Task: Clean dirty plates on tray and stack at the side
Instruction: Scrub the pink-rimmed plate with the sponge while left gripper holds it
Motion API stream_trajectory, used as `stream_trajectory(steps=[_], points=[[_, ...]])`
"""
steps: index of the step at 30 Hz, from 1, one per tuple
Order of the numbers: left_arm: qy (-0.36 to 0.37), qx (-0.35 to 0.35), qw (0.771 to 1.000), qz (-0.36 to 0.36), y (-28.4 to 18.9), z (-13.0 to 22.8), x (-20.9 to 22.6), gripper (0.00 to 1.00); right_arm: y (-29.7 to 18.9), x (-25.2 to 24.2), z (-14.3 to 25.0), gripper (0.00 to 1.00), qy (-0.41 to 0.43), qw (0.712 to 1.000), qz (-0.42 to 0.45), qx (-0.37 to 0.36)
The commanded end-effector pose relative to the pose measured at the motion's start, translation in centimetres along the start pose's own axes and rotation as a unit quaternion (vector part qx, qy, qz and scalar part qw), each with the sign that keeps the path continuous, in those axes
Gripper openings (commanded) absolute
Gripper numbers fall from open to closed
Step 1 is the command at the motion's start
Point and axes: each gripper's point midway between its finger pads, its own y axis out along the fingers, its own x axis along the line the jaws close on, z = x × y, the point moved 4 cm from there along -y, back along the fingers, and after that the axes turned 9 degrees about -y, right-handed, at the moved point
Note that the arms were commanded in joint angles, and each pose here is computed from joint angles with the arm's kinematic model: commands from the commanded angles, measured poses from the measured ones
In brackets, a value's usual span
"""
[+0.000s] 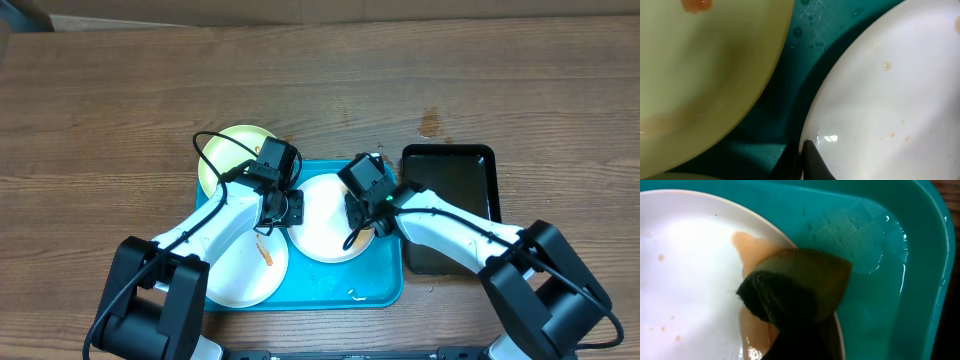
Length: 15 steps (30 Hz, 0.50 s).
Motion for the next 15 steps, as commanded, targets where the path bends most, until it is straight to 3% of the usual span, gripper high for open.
stream_trajectory(steps=[1, 15], points=[[-0.003, 0.004, 1.0, -0.006, 0.39, 0.31, 0.21, 0.04, 1.11, 0.78, 2.26, 0.04, 0.027, 0.998, -0.036, 0.038], [-0.003, 0.005, 1.0, -0.006, 0.39, 0.31, 0.22, 0.04, 1.58, 1.38, 3.1, 0.04, 0.039, 0.996, -0.067, 0.043]])
